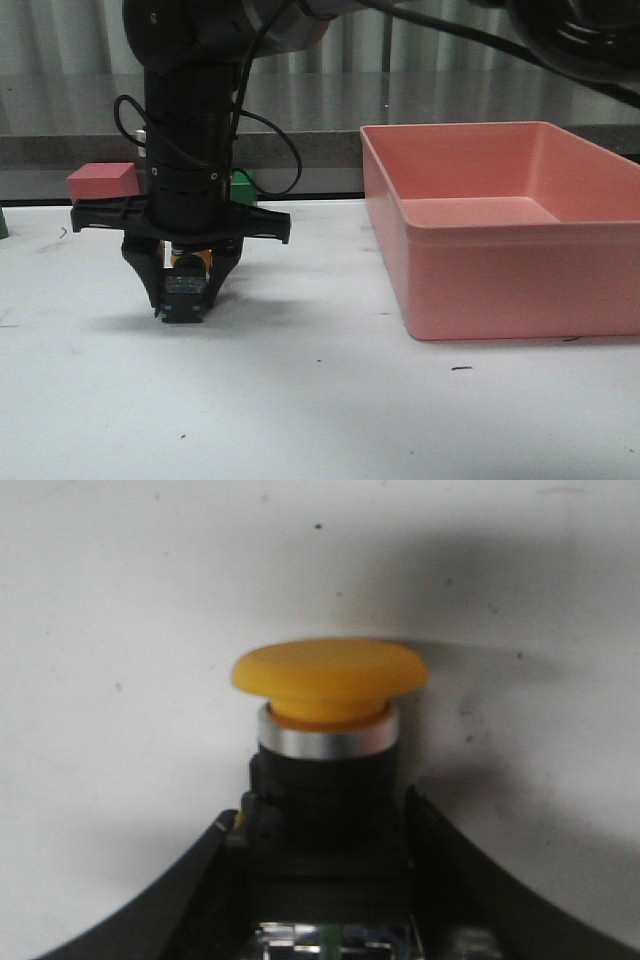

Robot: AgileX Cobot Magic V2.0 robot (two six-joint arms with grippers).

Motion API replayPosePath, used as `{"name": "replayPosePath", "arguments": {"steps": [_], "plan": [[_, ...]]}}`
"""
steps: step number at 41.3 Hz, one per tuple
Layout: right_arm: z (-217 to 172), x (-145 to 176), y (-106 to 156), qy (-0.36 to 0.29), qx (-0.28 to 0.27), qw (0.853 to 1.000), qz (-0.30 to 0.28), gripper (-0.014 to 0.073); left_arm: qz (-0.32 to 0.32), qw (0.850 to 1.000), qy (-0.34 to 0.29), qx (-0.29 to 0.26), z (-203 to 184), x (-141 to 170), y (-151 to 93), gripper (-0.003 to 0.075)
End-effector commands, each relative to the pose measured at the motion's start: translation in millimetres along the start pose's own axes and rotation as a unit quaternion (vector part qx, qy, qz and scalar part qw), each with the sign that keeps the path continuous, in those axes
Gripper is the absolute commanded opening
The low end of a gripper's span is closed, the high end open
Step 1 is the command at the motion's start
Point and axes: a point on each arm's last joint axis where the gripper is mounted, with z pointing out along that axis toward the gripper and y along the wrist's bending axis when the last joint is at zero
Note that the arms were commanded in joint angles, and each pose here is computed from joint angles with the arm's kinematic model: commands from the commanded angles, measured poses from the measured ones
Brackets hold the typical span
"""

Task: Place and stand button with both arms
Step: 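Open the right gripper to release the button and raise it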

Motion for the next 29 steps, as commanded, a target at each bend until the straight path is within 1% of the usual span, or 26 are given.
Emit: {"name": "replayPosePath", "arguments": {"steps": [1, 5, 14, 18, 21, 24, 29], "plan": [[-47, -13, 10, -0.054, -0.046, 0.997, 0.002, 0.044, -0.004, 0.999, -0.05, 0.007, -3, -17, -1, 0.0545], [-48, -13, 10, -0.058, -0.049, 0.997, 0.002, 0.0471, -0.004, 0.999, -0.05, 0.007, -3, -17, -1, 0.0545], [-58, -16, 11, -0.069, -0.062, 0.996, 0.003, 0.047, -0.004, 0.999, -0.05, 0.007, -3, -17, -1, 0.0545], [-71, -17, 8, -0.075, -0.05, 0.996, -0.002, 0.047, -0.004, 0.999, -0.05, 0.007, -3, -17, -1, 0.0545], [-86, -17, 5, -0.083, -0.034, 0.996, -0.022, 0.047, -0.004, 0.999, -0.05, 0.007, -3, -17, -1, 0.0545], [-106, -16, 3, -0.088, -0.032, 0.994, -0.049, 0.047, -0.004, 0.999, -0.05, 0.007, -3, -17, -1, 0.0545], [-151, -12, 2, -0.108, -0.038, 0.985, -0.131, 0.047, -0.004, 0.999, -0.05, 0.007, -3, -17, -1, 0.0545]]}}
